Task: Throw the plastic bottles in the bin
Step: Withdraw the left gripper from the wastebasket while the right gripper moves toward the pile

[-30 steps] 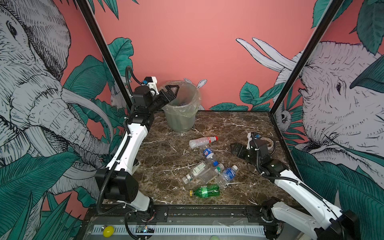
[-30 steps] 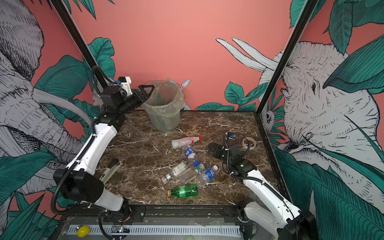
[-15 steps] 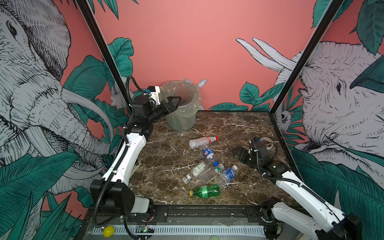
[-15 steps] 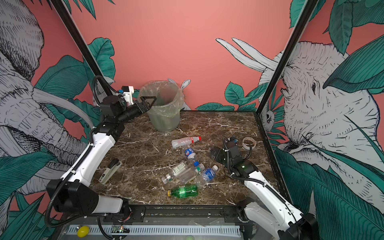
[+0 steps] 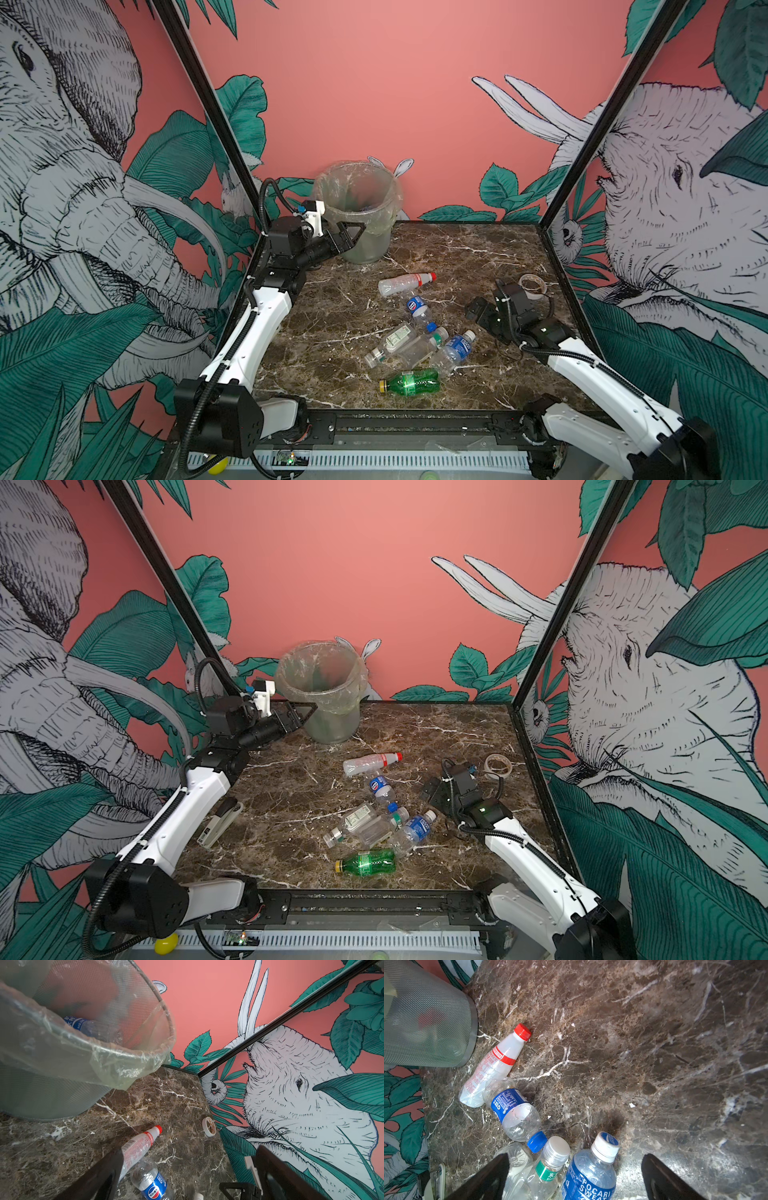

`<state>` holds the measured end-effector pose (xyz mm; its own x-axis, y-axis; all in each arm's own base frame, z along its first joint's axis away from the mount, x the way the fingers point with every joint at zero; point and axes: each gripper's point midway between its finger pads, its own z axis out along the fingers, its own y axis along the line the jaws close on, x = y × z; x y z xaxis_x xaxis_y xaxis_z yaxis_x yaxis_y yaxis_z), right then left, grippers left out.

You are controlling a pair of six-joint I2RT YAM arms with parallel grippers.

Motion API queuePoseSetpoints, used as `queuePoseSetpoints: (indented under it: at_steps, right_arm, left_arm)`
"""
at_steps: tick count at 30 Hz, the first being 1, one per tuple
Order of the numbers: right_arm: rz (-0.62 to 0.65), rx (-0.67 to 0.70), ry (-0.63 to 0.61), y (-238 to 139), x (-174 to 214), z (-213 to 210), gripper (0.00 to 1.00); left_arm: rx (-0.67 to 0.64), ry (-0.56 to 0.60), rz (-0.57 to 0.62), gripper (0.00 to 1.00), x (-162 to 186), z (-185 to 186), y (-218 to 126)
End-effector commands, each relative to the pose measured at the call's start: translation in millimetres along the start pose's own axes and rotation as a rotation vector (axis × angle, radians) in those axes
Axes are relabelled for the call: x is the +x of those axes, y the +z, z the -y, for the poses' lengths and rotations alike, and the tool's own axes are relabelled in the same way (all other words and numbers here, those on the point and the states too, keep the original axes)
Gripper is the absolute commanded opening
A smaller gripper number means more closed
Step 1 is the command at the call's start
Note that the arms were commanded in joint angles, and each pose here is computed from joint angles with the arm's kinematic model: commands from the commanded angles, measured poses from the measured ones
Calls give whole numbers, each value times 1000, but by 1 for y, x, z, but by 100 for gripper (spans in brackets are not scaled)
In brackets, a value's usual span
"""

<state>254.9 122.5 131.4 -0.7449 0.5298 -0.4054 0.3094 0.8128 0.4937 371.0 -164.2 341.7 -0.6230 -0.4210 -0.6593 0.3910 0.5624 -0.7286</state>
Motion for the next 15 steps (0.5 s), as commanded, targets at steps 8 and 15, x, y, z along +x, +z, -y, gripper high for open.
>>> queuePoseSetpoints:
  at_steps: [8, 15]
  right_arm:
    - [-89, 38, 95, 16, 21, 10, 99]
    - [-116, 46, 156, 24, 30, 14, 99]
  left_arm:
    - [7, 28, -52, 100, 48, -5, -23]
    - [-28, 8, -135, 99, 84, -33, -18]
